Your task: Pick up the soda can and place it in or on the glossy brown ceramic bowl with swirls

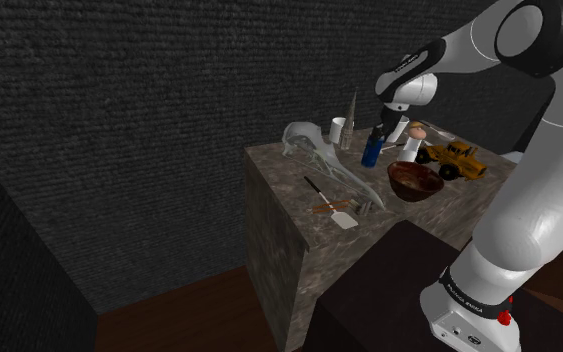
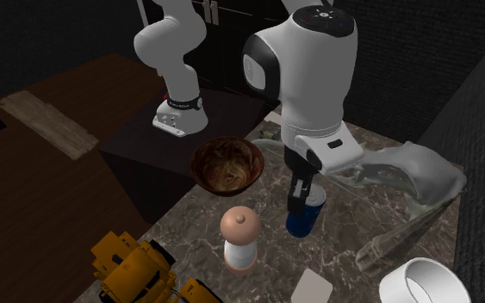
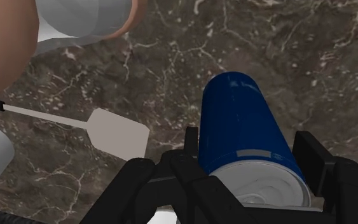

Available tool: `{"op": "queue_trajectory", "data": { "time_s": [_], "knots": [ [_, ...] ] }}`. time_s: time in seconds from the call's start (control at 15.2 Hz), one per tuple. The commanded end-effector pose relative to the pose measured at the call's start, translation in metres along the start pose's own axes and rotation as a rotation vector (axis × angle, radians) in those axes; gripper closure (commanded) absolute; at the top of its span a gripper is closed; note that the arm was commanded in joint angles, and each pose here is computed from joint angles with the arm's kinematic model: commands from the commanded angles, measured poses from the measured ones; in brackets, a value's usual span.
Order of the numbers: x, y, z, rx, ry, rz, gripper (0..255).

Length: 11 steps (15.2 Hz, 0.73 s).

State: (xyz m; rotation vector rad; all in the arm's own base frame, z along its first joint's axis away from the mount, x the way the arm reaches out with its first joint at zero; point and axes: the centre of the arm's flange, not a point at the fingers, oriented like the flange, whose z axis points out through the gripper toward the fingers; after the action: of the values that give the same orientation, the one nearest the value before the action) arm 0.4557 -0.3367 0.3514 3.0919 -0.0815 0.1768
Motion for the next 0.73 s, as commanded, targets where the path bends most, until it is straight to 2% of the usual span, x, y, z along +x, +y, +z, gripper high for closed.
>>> {"op": "queue_trajectory", "data": {
  "time_s": [0.0, 0.66],
  "knots": [
    [0.001, 0.0, -0.008, 0.0, 0.0, 0.0, 255],
    [0.007, 0.002, -0.06, 0.0, 0.0, 0.0, 255]
  ]
}}
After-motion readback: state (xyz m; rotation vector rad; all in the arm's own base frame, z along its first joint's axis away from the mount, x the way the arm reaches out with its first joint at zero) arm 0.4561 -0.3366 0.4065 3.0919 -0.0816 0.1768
